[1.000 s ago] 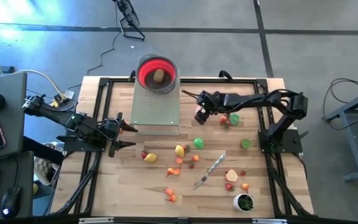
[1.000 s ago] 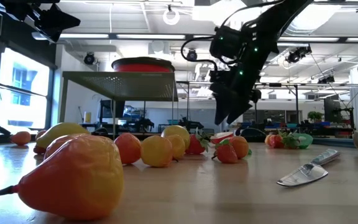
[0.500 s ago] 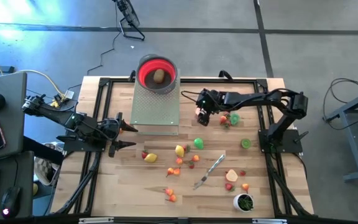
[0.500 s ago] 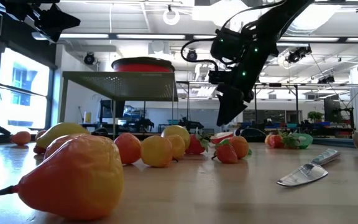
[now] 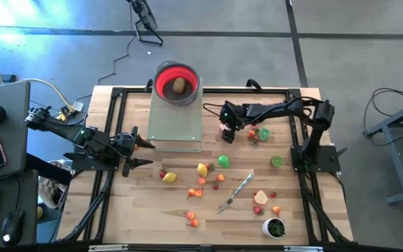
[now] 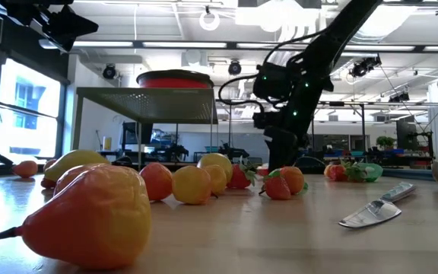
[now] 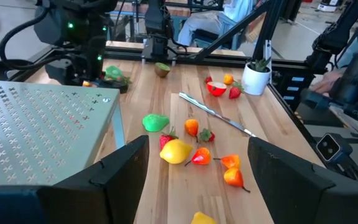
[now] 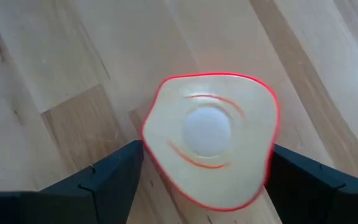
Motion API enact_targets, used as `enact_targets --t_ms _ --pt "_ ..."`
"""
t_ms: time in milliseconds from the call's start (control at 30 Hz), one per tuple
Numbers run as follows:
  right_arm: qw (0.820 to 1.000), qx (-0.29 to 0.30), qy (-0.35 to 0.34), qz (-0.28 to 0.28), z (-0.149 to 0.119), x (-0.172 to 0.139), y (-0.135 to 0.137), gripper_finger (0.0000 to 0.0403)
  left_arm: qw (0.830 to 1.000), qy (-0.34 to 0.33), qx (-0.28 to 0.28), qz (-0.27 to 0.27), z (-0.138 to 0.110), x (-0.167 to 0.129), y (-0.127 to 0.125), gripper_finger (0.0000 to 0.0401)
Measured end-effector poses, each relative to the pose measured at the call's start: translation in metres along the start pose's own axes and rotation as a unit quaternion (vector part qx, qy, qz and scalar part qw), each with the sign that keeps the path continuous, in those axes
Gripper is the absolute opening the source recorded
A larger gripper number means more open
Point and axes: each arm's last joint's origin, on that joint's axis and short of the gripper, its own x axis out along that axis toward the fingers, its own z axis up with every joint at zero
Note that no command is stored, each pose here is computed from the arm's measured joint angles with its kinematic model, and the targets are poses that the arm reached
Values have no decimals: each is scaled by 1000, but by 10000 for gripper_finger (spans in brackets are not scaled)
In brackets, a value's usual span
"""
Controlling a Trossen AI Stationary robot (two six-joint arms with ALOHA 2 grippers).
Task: Pick & Place Fruit
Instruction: Put the half apple into the red strainer on the shelf
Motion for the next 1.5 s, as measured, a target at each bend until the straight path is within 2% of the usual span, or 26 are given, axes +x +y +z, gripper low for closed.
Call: enact_targets --t_ms 467,733,1067,1300,1500 --pt "999 9 -41 2 8 0 1 301 1000 2 1 0 0 0 0 267" --pt "999 13 -38 1 7 0 1 301 1000 5 2 1 -1 0 0 267" --pt "999 12 -38 1 7 0 1 265 1000 14 5 2 -3 0 1 267" --pt "999 12 -38 1 7 0 1 272 1000 14 5 2 -3 0 1 267" --pt "999 13 -38 1 7 0 1 261 1000 14 5 2 -3 0 1 267"
